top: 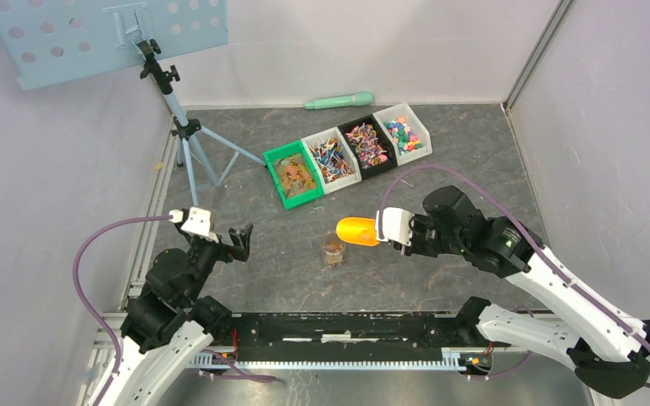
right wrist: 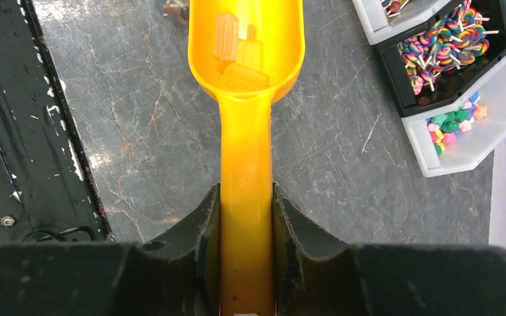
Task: Pack the candies
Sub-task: Place the fake candies in the packing bottle.
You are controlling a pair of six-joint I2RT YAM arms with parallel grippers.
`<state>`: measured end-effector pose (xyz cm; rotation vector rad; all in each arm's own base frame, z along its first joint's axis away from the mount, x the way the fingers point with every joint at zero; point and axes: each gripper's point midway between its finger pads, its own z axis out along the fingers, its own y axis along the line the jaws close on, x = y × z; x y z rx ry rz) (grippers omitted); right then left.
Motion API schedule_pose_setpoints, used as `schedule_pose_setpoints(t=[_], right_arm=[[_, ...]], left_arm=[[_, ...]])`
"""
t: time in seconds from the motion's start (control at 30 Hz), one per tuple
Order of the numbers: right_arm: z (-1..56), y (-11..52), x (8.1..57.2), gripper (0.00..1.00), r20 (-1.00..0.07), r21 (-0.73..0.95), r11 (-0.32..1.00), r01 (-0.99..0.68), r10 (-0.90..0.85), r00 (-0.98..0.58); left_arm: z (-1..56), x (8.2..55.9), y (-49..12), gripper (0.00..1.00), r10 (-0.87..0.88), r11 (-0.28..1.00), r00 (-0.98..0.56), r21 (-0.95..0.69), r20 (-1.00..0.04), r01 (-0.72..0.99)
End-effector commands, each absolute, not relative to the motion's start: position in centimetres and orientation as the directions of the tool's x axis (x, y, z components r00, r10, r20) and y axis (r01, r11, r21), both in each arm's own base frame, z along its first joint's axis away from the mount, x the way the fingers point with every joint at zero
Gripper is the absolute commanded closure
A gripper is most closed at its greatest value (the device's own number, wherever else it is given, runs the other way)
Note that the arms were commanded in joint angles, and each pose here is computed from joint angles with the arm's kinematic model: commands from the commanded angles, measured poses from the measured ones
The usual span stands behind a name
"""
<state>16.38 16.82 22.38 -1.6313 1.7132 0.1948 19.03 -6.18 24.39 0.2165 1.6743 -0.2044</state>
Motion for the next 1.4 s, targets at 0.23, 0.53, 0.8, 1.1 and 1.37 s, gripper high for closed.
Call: schedule_pose_setpoints(t=[0.23,0.53,0.8,1.1,1.37], right_arm=[[23.4,17.2,16.4,1.0,-0.569,-0.351,0.236,-0.906,-0.822,0.006],[23.9,18.1,15.9,1.0,-0.52,-0.361,0.23,-0.903,-0.854,-0.01],[23.8,18.3,16.0,1.0,-0.45,-0.378,0.226,-0.898,-0.892,-0.035],[24.5,19.3,15.9,1.0,-0.436,-0.391,0.206,-0.897,-0.9,-0.017],[23.8,19.7,15.7,1.0,-0.386,-0.402,0.164,-0.901,-0.923,0.004]], left_arm=[[25.3,19.3,-6.2,0.0,0.042,0.963,-0.068,0.022,-0.997,0.269],[25.5,19.1,-6.2,0.0,0.037,0.963,-0.06,0.019,-0.998,0.27],[25.6,19.0,-6.0,0.0,0.031,0.964,-0.05,0.016,-0.998,0.267],[25.8,18.9,-5.9,0.0,0.026,0.964,-0.043,0.014,-0.999,0.265],[25.8,18.8,-5.9,0.0,0.023,0.964,-0.038,0.012,-0.999,0.266]])
